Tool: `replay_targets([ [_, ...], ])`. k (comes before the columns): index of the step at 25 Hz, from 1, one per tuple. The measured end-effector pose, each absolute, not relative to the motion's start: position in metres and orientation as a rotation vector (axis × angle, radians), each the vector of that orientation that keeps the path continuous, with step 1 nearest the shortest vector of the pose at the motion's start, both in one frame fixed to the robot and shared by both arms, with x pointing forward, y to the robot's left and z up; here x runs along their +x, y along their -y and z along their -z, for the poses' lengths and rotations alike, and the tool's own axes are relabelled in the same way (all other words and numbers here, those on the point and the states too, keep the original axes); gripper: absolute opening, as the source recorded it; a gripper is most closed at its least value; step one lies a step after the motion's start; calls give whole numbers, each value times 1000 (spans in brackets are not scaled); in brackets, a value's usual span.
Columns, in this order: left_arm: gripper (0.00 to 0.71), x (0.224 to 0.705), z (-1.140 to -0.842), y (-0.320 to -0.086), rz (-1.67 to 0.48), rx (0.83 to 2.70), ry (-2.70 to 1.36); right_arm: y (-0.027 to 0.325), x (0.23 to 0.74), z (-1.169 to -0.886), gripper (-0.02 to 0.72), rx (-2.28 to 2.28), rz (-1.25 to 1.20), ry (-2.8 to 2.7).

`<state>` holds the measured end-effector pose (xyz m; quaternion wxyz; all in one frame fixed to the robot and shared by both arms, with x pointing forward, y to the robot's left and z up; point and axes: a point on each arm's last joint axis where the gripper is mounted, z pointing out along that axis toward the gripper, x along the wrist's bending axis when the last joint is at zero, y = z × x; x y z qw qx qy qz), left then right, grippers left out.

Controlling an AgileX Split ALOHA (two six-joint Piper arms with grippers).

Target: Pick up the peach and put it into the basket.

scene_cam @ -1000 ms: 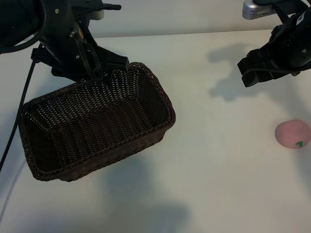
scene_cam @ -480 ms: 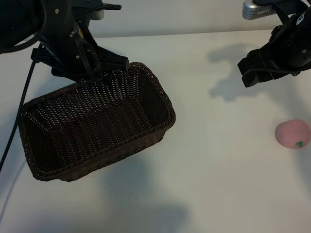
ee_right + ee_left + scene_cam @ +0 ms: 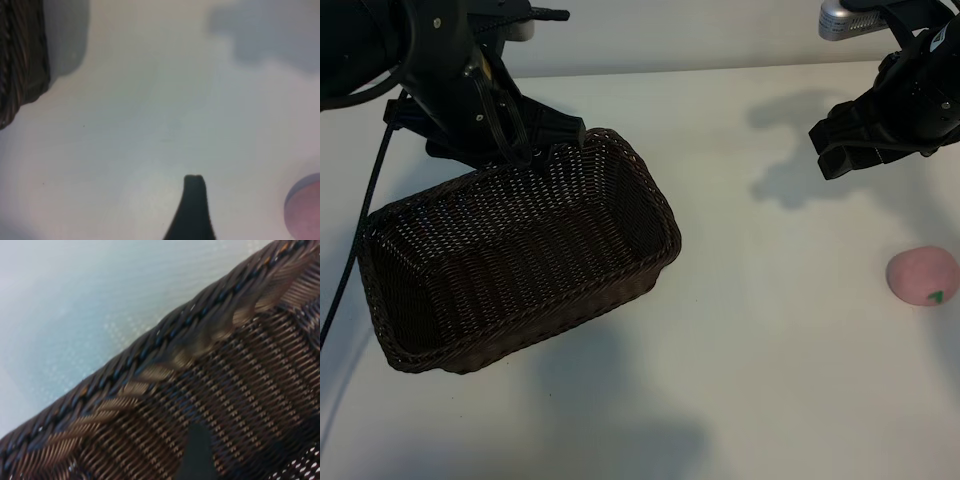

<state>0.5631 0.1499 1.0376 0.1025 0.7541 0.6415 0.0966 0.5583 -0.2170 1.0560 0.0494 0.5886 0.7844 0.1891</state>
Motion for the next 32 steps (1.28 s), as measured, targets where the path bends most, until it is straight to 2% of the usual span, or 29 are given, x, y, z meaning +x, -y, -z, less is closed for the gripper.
replay_targets([
  [11,596,545,-1043,-162,-267,2209,-2070,217,558,-1056,595,1793,-576,-2390],
  [17,595,521,-1044,-184,-384,2156,-2187,217,558,-1056,595,1793,-576,-2390],
  [22,596,503,-1042,-218,-397,2015,-2345,217,558,-1056,595,1794,-575,-2390],
  [27,596,487,-1031,-251,-346,1841,-2452,217,558,-1056,595,1795,-572,-2393],
  [32,595,477,-1006,-260,-241,1729,-2495,217,558,-1056,595,1795,-571,-2394],
])
